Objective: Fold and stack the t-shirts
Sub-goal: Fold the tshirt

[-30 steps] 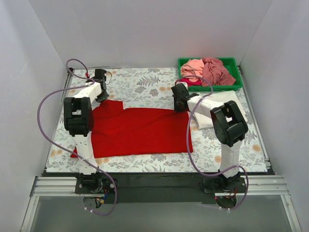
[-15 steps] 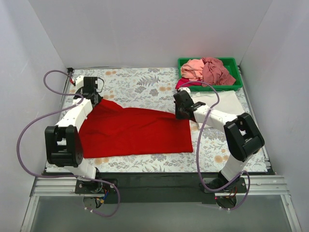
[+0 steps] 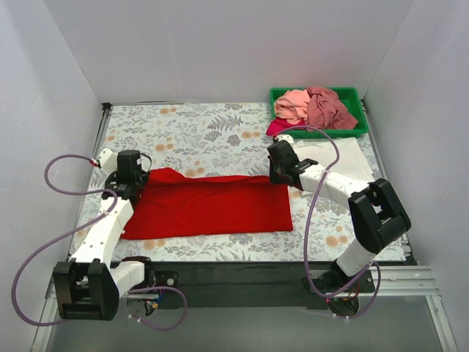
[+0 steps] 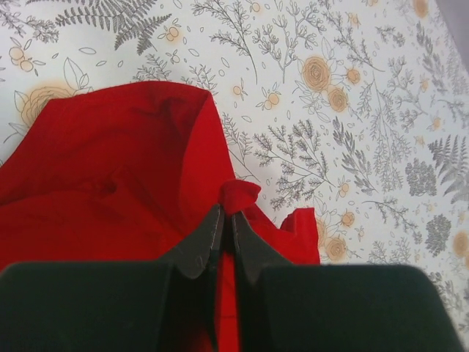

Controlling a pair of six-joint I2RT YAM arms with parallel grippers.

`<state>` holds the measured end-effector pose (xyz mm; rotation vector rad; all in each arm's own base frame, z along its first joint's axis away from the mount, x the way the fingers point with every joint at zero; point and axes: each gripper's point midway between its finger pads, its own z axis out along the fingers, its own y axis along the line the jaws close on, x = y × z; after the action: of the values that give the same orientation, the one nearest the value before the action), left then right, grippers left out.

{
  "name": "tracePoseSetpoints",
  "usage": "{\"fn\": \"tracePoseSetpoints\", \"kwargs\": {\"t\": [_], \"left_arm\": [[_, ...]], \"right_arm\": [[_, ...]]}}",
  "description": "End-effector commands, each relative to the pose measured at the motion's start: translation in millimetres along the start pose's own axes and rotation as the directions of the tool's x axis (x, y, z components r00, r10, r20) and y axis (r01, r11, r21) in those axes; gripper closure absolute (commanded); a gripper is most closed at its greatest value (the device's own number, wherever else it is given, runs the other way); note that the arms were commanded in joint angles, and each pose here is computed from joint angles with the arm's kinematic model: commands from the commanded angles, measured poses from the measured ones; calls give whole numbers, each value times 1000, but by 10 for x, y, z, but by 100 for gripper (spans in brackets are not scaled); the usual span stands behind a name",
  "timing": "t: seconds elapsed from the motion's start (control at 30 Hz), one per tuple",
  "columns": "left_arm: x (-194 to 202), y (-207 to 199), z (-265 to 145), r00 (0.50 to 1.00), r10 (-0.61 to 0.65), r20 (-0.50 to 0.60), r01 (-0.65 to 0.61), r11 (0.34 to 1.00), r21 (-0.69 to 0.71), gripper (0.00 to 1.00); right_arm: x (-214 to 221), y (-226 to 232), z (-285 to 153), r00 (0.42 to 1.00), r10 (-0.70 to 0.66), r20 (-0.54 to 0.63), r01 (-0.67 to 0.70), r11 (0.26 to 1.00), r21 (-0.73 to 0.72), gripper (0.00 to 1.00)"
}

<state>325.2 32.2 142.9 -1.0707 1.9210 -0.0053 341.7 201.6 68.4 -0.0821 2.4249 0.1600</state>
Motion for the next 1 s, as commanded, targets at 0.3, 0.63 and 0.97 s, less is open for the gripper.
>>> {"fn": "tracePoseSetpoints", "kwargs": {"t": [0.3,0.63,0.97], "left_arm": [[113,325,-399,969,-244,42,240,968,75,100],[374,760,-492,937,-348,9,347,931,-111,100],[471,1060,-644,885,-462,54,465,876,-129,91]], "right_arm": [[-326,-119,28,998,-9,65,7,999,37,96],[-326,-60,67,999,-24,36,25,999,-22,95],[-156,-192,9,1000,16,26,-17,1000,21,90]]}}
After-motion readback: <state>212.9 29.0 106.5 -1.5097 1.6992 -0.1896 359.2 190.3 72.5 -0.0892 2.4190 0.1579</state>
